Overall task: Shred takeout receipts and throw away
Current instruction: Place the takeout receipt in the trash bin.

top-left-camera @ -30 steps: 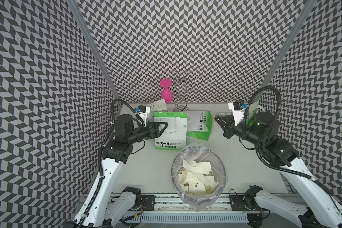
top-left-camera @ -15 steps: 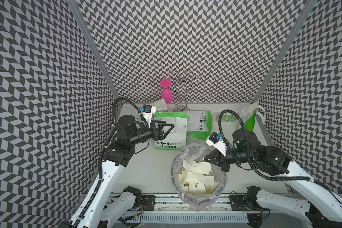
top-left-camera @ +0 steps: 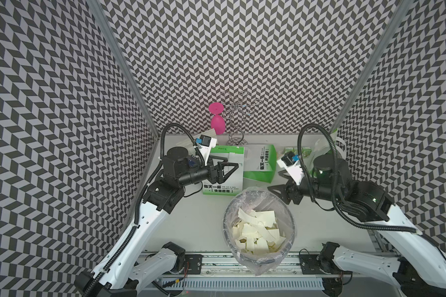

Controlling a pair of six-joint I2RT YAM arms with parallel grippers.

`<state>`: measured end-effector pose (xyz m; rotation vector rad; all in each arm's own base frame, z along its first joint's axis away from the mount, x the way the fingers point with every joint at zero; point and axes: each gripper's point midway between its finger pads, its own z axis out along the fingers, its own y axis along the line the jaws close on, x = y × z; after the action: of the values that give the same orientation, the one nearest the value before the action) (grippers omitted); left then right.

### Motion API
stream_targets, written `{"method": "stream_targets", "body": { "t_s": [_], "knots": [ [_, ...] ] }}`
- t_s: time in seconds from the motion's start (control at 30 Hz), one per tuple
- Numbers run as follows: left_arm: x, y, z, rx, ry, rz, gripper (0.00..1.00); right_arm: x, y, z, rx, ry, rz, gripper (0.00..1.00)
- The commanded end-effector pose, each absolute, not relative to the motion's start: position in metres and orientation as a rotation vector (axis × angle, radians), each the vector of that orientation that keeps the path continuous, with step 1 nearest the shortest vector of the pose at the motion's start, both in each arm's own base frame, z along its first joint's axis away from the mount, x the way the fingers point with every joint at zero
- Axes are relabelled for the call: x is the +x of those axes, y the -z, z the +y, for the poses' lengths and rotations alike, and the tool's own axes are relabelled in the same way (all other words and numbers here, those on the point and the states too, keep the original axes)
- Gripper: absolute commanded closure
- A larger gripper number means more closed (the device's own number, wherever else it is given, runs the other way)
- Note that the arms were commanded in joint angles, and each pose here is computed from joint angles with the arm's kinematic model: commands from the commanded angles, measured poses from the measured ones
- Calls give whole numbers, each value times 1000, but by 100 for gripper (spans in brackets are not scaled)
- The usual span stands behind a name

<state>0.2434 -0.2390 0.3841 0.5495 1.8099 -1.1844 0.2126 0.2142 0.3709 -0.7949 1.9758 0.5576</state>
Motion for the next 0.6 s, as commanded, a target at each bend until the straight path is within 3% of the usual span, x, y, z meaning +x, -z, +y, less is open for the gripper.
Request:
{"method": "stream_targets", "body": {
  "t_s": [0.0, 0.27, 0.37, 0.57],
  "knots": [
    [245, -407, -256, 613, 1165, 1717, 18, 271, -375, 159, -484, -326, 2054, 24],
    [256, -405, -305, 698, 1153, 1721, 17, 355, -387, 33, 125, -33, 2017, 19],
    [257, -399, -321, 726, 1160, 1729, 17, 381, -383, -11, 288, 65, 1981, 12],
    [258, -387, -347, 812, 1158, 1732, 17, 428, -359, -58, 408, 141, 1998, 17]
  ]
}}
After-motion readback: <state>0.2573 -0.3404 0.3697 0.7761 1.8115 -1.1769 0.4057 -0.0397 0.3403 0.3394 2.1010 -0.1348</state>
